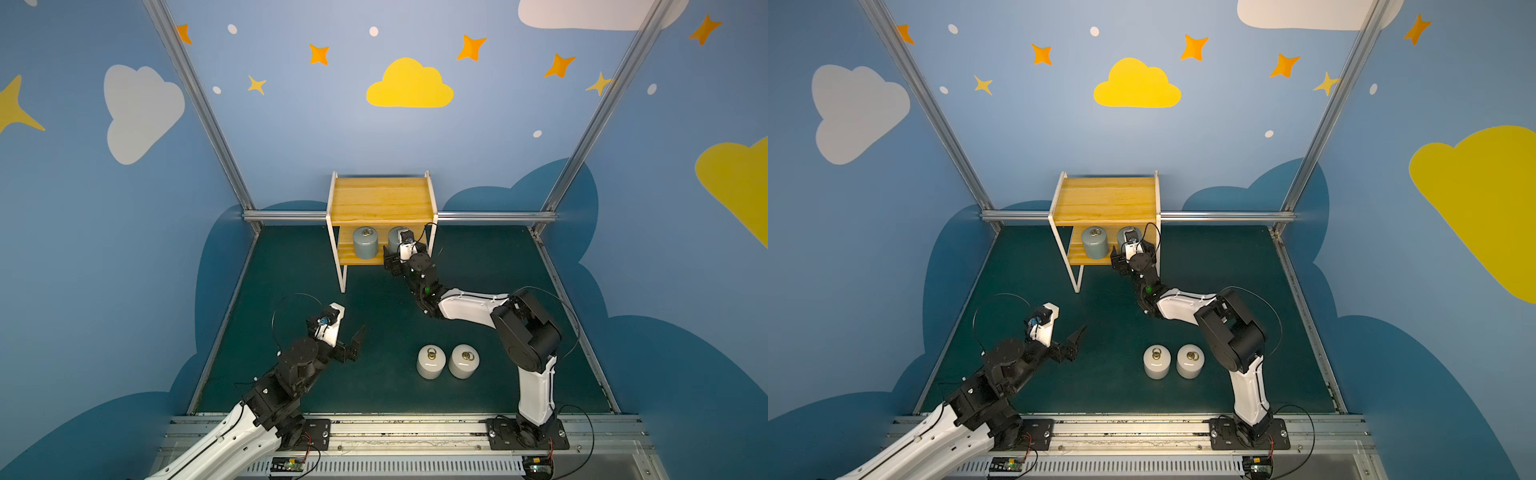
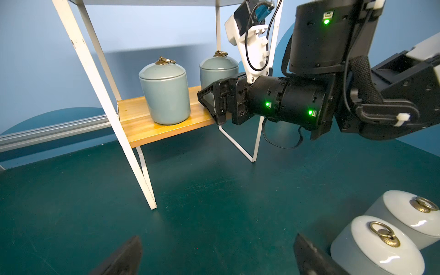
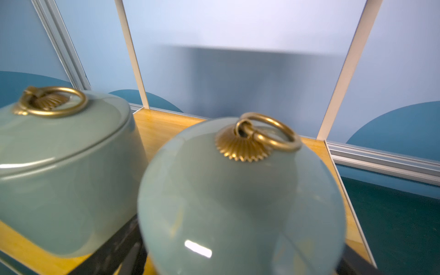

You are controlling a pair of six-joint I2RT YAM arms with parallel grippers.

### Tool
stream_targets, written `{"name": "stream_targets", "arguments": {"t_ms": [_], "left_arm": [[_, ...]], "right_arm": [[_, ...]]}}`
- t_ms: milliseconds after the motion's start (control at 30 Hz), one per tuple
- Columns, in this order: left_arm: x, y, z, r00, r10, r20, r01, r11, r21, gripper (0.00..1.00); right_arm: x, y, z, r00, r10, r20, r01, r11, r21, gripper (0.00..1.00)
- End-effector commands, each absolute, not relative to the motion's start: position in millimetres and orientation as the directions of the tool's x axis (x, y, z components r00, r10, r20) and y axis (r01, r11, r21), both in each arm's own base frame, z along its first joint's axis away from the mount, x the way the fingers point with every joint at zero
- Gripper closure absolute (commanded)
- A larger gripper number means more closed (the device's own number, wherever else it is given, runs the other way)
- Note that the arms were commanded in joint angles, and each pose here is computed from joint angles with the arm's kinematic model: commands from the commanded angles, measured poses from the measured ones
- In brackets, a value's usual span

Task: Remove the tea canisters from the shelf
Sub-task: Pick up the tea canister from the shelf.

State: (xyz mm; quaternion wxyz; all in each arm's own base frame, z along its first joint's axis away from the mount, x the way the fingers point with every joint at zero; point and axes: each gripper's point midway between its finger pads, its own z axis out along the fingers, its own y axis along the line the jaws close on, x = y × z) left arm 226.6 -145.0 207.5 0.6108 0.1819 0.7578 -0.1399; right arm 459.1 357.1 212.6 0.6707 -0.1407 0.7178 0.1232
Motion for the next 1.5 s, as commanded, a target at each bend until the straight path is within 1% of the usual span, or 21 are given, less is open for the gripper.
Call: {"name": "stream_targets", "arguments": {"t_ms": [0,400,800,1233,1467], "left_arm": [[227,-146,216,-0.161,0.088,-0.983,0.451,0.892,0.006,0.00],[227,-146,215,-0.164,0.091,-0.982,0.450,0.893,0.008,0.00],[227,-146,216,-0.163,0.089,-0.983,0.450,0.893,0.006,0.00],[228,-145,218,-0.156,0.089,-0.984,0.448,0.894,0.010,0.00],[228,-144,218,-0.153,0.086,-0.984,0.444,0.896,0.009,0.00]], "right_arm": [[471,351,226,-0.017,-0.012,-1.000,-0.327,0.945,-0.005,0.06],[479,350,232,0.003,-0.010,-1.000,-0.325,0.946,-0.010,0.08],[472,357,233,0.006,-0.016,-1.000,-0.359,0.933,-0.017,0.25],[450,367,234,0.014,-0.015,-1.000,-0.385,0.923,-0.019,0.39],[432,369,235,0.017,-0.007,-1.000,-0.390,0.921,-0.013,0.42]]}}
